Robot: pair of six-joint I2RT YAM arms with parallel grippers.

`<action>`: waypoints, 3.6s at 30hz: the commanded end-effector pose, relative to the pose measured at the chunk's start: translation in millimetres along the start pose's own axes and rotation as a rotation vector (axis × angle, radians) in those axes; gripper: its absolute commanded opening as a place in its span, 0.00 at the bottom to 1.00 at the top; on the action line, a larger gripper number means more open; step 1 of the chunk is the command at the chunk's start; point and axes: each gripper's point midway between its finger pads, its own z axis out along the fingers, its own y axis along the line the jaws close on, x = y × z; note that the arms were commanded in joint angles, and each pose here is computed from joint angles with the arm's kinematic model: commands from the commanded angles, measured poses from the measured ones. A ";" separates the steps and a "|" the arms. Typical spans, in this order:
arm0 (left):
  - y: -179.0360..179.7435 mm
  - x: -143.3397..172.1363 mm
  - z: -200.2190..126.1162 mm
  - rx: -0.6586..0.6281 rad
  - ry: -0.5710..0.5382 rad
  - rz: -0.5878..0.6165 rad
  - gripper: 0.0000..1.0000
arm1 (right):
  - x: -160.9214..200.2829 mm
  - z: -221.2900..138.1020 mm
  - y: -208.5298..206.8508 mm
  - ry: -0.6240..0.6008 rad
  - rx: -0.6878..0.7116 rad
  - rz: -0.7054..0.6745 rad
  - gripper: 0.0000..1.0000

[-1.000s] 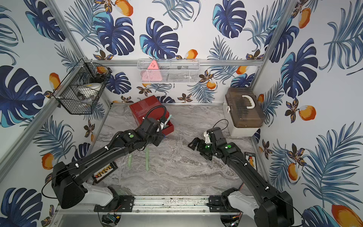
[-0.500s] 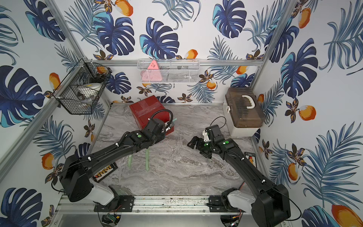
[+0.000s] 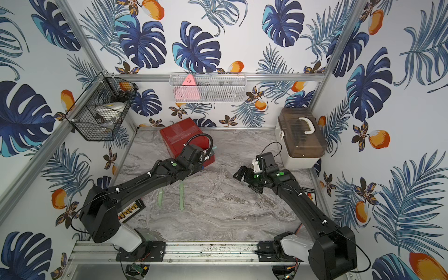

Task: Place the fruit knives into the drawer by color
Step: Place the fruit knife in the drawer, then close the drawer in the storage box.

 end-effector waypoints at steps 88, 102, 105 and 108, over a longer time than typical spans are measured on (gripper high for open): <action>150.2 48.4 100.8 -0.045 0.214 -0.893 0.00 | -38.3 167.5 130.6 0.134 -0.346 0.266 0.00; 101.4 79.2 113.5 0.060 0.294 -0.892 0.00 | -53.0 237.3 190.1 0.164 -0.443 0.234 0.00; 97.2 82.3 111.8 0.071 0.301 -0.885 0.00 | -58.4 245.2 201.6 0.153 -0.485 0.234 0.00; 92.3 84.4 110.1 0.081 0.303 -0.879 0.00 | -61.1 249.2 207.4 0.147 -0.513 0.237 0.00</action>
